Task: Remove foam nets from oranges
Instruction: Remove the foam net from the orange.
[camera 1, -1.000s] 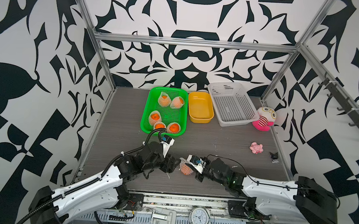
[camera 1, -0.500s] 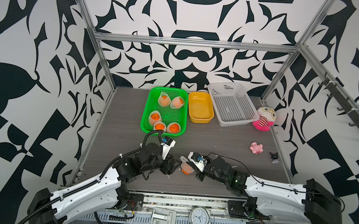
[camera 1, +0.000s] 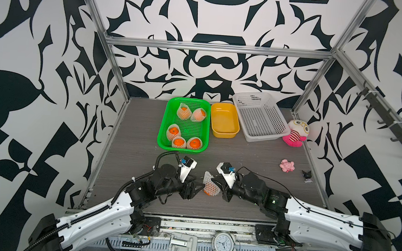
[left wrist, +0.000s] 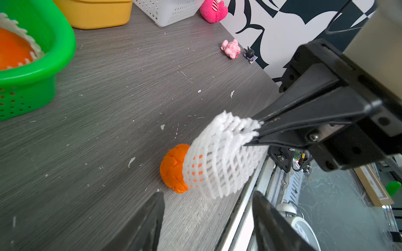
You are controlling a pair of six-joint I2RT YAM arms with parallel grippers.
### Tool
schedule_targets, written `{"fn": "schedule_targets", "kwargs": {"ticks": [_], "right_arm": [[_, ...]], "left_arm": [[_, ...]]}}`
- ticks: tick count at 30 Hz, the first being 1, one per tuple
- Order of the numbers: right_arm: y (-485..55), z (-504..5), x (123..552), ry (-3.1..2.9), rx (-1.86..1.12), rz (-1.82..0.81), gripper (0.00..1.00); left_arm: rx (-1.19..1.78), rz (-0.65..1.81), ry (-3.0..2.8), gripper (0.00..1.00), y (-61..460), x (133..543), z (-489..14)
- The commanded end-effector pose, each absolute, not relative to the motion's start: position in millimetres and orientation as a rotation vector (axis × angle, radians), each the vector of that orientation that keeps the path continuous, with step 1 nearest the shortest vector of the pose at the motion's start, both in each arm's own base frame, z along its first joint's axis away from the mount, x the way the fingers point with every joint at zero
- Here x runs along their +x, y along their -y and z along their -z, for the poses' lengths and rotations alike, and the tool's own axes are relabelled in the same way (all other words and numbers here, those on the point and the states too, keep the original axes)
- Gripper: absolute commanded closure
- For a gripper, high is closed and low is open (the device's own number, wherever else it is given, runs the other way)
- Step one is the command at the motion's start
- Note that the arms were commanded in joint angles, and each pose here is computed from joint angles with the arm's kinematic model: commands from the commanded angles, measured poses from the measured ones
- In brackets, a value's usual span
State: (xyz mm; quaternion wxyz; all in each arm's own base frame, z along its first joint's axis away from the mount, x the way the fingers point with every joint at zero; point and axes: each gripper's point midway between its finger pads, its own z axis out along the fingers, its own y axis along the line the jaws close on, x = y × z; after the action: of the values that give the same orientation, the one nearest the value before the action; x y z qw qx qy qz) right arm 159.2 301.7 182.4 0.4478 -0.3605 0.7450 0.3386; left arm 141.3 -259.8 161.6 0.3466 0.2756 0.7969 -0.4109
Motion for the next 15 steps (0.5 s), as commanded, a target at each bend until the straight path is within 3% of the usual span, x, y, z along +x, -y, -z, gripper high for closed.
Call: {"fn": "schedule_targets", "kwargs": {"ticks": [1, 15], "right_arm": [[-305, -200, 159, -1.886, -0.843, -0.927, 1.00], [-304, -198, 181, -2.078, -0.703, -1.315, 1.00]], "left_arm": [[0.749, 1.105, -1.998, 0.33, 266, 139, -173], [0.786, 1.107, -2.005, 0.33, 271, 139, -165]]}}
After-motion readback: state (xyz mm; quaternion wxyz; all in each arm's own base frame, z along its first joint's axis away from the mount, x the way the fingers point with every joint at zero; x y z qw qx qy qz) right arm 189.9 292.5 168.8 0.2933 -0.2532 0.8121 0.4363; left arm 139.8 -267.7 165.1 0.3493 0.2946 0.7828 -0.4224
